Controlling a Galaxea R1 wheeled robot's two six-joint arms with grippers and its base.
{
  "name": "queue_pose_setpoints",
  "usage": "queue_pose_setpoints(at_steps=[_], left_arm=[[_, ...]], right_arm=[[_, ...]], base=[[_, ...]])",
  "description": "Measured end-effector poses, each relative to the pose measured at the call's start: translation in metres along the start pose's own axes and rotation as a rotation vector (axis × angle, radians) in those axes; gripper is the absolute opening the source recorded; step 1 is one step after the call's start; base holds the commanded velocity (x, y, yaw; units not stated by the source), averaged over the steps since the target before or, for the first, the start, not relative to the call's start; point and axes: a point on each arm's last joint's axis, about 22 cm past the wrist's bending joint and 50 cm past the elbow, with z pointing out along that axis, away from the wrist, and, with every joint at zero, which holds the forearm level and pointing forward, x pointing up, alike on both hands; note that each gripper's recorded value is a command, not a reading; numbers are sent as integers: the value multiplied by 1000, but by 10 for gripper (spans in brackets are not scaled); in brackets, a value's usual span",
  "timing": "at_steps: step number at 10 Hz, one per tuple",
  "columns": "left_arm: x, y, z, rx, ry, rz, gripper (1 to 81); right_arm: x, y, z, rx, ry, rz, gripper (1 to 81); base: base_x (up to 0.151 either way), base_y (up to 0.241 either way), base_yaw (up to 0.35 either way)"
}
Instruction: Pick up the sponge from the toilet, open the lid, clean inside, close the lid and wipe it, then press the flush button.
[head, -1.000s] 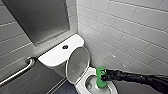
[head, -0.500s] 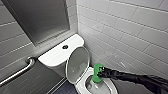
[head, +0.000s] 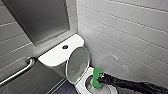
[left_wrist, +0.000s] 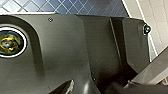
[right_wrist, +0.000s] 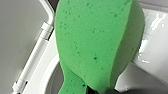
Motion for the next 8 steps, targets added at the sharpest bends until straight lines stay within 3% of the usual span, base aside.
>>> queue_pose_setpoints(at_steps=[3, 8], left_arm=[[-1, -1, 0, 1, 0, 0, 811], [0, 10, 6, -16, 2, 1, 811]], right_arm=[[-28, 16, 2, 11, -12, 38, 10], [-38, 48, -43, -12, -62, 60, 10]], base=[[0, 0, 0], [0, 0, 0]])
